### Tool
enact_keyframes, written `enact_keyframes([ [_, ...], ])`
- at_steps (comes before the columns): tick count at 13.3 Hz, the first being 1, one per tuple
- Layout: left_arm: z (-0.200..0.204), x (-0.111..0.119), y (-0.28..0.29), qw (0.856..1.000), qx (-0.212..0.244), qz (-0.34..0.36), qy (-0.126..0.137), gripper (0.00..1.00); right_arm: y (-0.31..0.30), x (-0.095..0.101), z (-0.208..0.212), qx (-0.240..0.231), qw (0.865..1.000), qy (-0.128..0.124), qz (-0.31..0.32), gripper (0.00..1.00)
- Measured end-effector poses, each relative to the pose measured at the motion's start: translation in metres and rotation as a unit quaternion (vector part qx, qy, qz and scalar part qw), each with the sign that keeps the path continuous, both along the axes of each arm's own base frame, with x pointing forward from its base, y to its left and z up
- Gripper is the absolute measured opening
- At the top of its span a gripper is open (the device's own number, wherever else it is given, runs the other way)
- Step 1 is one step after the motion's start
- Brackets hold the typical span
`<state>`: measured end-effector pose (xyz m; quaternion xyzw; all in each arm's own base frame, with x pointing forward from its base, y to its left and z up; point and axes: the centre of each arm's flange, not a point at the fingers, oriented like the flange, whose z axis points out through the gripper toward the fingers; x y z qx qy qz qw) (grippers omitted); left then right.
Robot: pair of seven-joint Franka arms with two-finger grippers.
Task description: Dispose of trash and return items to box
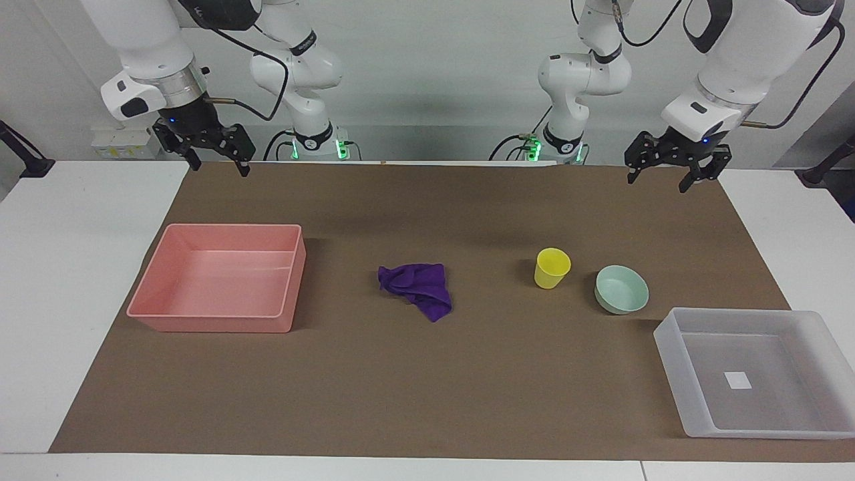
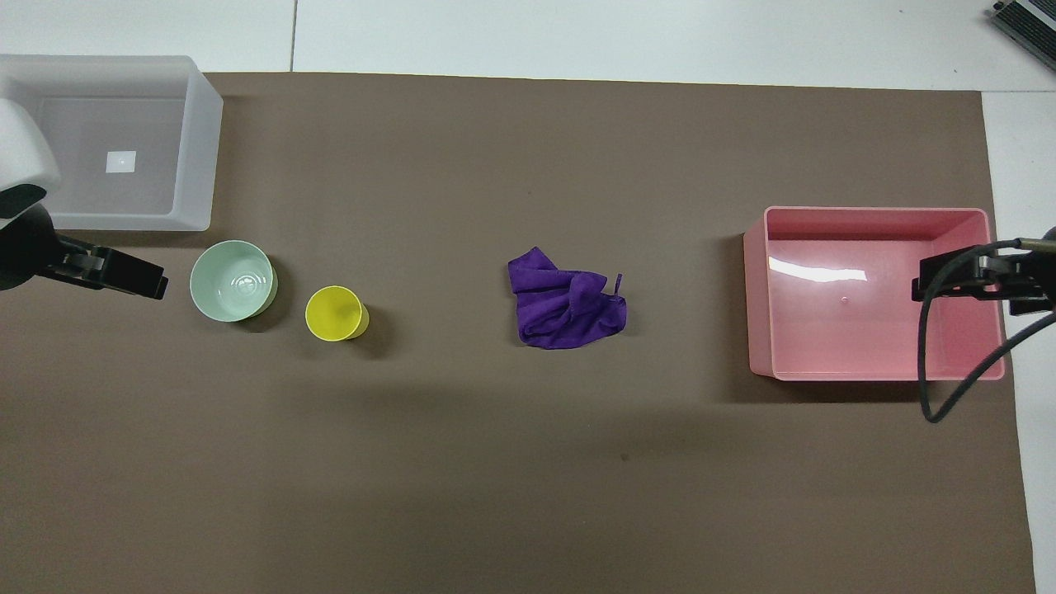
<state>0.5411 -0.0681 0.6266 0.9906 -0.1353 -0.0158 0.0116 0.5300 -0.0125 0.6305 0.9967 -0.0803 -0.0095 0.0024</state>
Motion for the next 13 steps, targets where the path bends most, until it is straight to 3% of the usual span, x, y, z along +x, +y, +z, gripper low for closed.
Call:
enact_keyframes([
  [11,0.0004,-0.0002,0.0,1.0,0.0,0.0,-0.001,1.0,0.0022,-0.0009,-0.0046,0.0,1.0,0.004,0.002,1.0],
  [13,-0.0032,0.0026,0.0038,1.0,-0.001,0.004,-0.011,1.0,0.0085,0.0007,-0.0093,0.0,1.0,-0.01,0.008,1.0],
])
